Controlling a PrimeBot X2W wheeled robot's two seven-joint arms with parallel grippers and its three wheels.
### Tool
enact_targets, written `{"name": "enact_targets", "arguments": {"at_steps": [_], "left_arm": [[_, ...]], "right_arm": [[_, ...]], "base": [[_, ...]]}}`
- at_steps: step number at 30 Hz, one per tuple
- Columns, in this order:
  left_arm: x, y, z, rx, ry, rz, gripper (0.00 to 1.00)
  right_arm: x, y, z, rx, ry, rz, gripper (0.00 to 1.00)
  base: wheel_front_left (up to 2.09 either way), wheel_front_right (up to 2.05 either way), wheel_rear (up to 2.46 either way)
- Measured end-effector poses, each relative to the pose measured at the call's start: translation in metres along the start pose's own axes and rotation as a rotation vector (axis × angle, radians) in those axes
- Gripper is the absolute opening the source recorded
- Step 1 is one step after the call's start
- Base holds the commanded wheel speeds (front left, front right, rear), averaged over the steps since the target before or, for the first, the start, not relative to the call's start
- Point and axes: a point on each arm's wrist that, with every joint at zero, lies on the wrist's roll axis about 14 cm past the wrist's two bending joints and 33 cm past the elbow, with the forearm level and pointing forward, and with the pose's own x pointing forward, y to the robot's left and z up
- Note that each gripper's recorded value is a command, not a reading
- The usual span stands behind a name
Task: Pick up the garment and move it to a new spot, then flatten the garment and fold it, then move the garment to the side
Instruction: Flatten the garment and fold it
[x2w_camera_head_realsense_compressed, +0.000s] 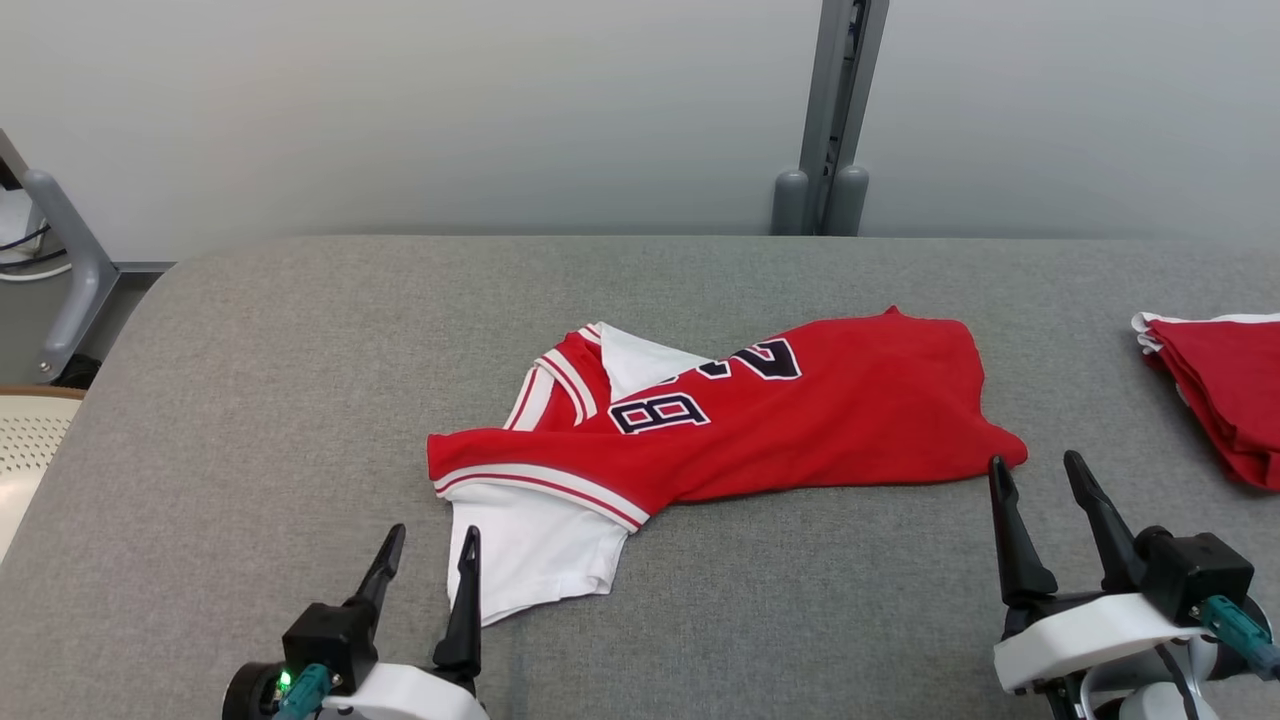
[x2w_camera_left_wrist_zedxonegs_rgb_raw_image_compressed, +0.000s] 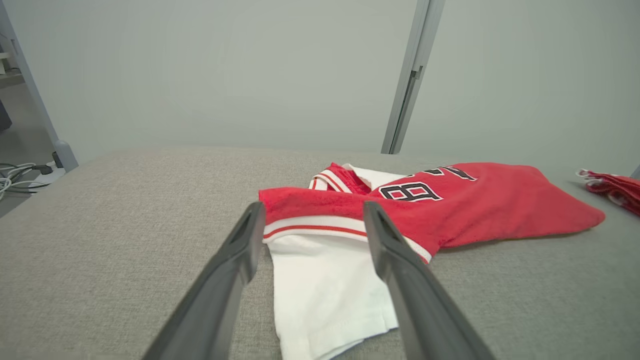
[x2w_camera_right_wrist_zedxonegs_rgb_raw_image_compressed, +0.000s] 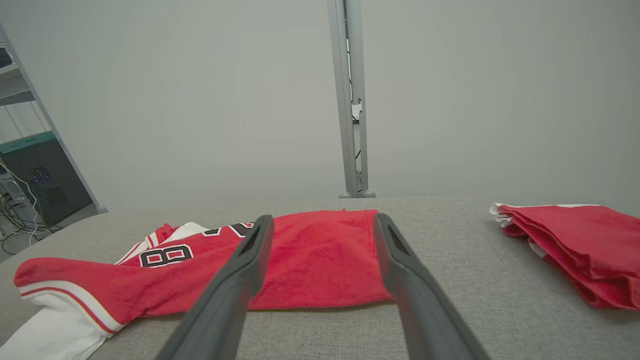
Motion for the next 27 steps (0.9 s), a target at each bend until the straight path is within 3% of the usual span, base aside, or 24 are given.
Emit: {"name": "enact_targets", "arguments": {"at_steps": [12, 27], "left_arm": [[-0.006, 0.015, -0.067, -0.041, 0.349, 0.08, 1.0], [0.003, 0.017, -0.105, -0.074, 0.541, 0.123, 1.0]], "right_arm": [[0.003, -0.001, -0.009, 0.006, 0.027, -0.002, 1.0], [0.003, -0.018, -0.016, 0.007, 0.046, -0.049, 1.0]], "base": [[0.0, 0.0, 0.0], [0.0, 0.0, 0.0]]}}
